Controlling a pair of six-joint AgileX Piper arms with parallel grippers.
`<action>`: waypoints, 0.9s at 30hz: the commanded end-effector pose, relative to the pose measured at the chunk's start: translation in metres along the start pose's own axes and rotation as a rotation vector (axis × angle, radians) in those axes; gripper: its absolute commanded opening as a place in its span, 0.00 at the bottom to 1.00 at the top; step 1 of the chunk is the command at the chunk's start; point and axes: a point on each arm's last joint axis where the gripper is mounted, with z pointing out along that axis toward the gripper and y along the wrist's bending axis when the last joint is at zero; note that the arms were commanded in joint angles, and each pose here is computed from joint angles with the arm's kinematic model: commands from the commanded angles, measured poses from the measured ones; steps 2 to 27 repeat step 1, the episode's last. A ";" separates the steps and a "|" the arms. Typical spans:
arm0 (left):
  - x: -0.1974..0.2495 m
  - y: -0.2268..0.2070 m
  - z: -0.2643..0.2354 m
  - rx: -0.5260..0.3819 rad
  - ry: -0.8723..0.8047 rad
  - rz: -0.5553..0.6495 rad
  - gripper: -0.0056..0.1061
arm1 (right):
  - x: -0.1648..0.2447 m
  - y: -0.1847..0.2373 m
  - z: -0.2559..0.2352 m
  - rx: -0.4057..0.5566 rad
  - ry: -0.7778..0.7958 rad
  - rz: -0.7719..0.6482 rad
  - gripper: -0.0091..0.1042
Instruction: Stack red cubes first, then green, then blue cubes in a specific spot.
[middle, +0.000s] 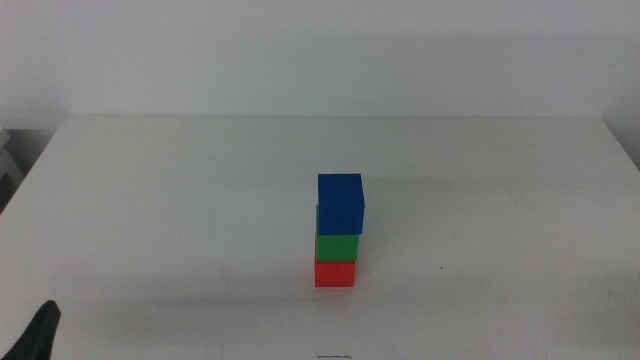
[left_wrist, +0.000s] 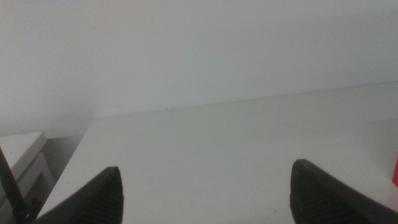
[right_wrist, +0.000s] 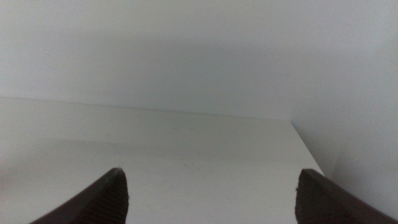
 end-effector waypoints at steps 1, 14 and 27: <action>-0.010 0.001 -0.002 -0.014 -0.108 -0.008 0.85 | -0.014 -0.002 -0.003 0.026 -0.117 -0.015 0.91; -0.010 0.001 -0.002 -0.014 -0.108 -0.008 0.85 | -0.014 -0.002 -0.003 0.026 -0.117 -0.015 0.91; -0.010 0.001 -0.002 -0.014 -0.108 -0.008 0.85 | -0.014 -0.002 -0.003 0.026 -0.117 -0.015 0.91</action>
